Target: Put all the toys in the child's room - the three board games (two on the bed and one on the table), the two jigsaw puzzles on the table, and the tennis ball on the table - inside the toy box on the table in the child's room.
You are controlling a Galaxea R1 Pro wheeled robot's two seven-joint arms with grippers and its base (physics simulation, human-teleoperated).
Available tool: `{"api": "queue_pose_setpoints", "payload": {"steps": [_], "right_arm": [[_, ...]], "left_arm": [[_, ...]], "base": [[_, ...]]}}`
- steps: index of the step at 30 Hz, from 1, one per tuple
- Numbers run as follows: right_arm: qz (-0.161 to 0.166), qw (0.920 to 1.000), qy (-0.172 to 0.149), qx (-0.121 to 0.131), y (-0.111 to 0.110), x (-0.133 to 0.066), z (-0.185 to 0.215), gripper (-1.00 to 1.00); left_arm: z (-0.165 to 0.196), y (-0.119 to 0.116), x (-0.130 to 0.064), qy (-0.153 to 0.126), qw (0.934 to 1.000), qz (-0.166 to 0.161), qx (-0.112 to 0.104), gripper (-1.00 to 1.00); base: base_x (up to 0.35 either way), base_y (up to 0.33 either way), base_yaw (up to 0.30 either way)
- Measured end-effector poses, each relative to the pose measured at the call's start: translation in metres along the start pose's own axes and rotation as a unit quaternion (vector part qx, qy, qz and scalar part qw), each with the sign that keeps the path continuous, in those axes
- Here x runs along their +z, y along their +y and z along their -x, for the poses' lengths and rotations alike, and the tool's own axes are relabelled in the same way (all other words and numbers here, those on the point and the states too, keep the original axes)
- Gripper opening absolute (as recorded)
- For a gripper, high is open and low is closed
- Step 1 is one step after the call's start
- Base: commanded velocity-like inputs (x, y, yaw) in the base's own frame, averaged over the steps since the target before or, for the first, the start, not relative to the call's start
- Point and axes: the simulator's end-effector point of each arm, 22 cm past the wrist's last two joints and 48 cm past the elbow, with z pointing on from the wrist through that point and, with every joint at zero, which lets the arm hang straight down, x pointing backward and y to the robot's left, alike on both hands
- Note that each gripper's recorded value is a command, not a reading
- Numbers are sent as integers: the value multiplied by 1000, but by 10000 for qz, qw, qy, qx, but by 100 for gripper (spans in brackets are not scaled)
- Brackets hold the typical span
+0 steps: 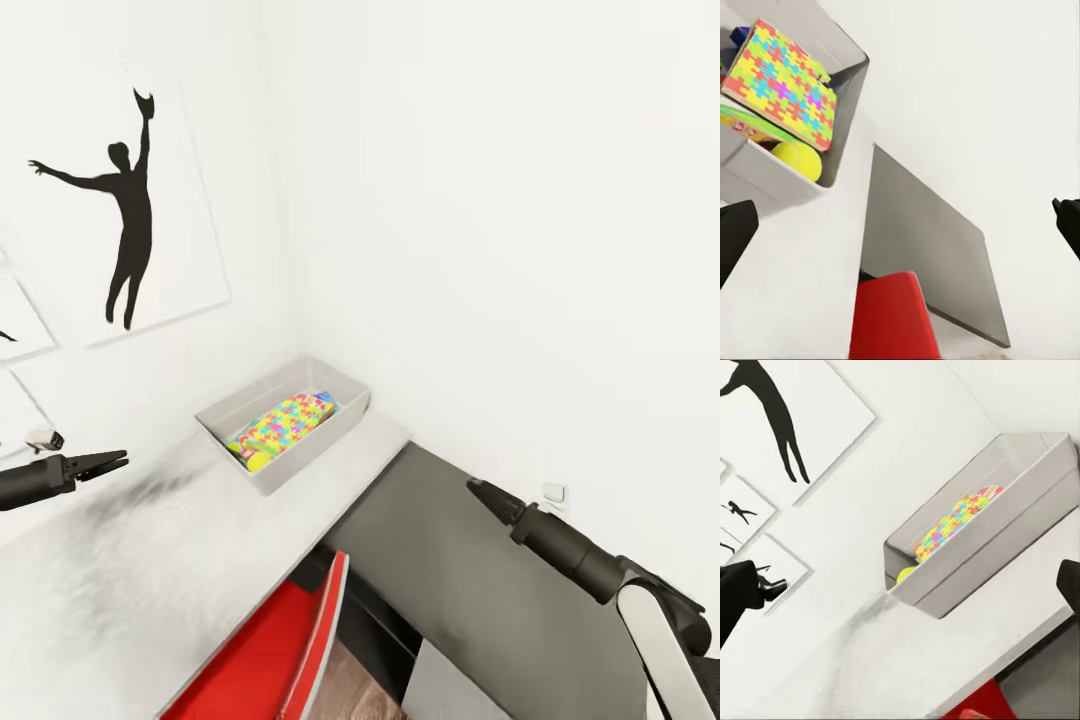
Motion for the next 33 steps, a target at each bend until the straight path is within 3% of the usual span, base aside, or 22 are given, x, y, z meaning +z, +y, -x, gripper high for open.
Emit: {"api": "queue_pose_setpoints", "payload": {"steps": [15, 33], "right_arm": [[111, 9998, -37, -146, 12, 1, 4, 100], [195, 9995, -114, -237, 24, -2, 13, 100]], "left_arm": [[8, -11, -6, -81, 9999, -41, 97, 100], [16, -23, -12, -162, 9996, -82, 198, 100]], "base": [[-315, -28, -109], [-28, 32, -175]]}}
